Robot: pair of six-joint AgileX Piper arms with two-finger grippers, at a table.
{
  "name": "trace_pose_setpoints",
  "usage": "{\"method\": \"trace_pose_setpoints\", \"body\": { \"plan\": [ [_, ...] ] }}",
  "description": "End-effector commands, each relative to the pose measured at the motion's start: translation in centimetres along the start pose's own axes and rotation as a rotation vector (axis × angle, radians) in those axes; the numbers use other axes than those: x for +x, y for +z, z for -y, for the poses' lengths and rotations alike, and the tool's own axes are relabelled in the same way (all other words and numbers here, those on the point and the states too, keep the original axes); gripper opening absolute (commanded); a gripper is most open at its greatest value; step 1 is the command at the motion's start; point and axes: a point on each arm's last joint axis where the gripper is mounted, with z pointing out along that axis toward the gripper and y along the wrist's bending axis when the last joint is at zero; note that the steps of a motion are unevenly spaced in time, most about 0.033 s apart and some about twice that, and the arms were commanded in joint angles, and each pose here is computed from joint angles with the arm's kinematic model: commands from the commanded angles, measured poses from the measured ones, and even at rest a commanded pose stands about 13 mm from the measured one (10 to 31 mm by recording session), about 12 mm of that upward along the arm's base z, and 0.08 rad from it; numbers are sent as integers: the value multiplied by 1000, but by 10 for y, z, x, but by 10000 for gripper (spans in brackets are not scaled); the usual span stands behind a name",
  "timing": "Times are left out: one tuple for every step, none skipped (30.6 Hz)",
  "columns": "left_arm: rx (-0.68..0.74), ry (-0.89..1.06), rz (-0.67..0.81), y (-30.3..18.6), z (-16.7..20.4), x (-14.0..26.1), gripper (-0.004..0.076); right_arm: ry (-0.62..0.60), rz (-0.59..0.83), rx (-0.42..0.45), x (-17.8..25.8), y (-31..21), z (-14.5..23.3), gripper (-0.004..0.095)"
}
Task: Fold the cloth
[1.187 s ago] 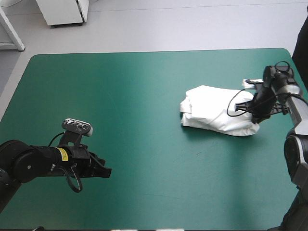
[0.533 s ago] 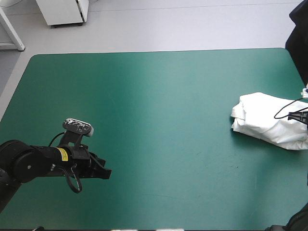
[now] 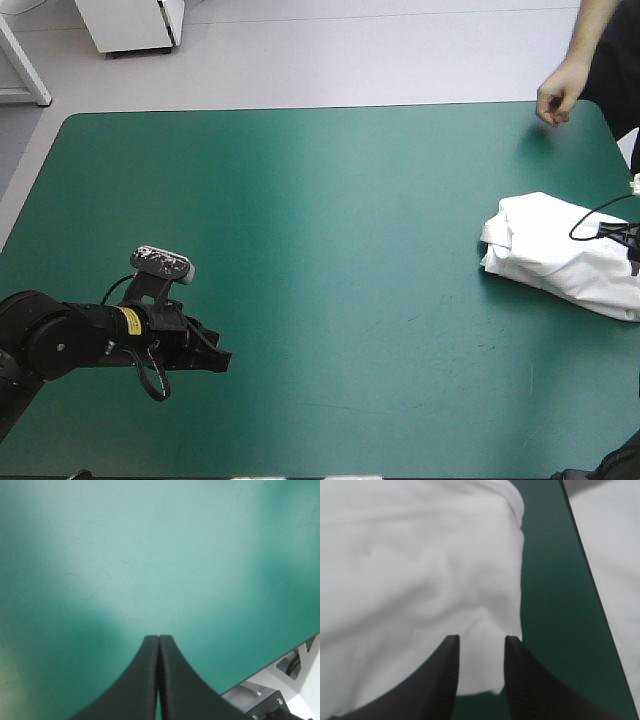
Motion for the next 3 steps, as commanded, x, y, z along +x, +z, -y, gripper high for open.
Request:
{"method": "trace_pose_setpoints", "body": {
  "plan": [
    [29,2,63,-8,5,-5,-22,53,56,-32,8,-30,11,485],
    [29,2,63,-8,5,-5,-22,68,62,-45,9,-33,13,498],
    [29,2,63,-8,5,-5,-22,83,73,-61,11,-37,15,501]
  ]
}}
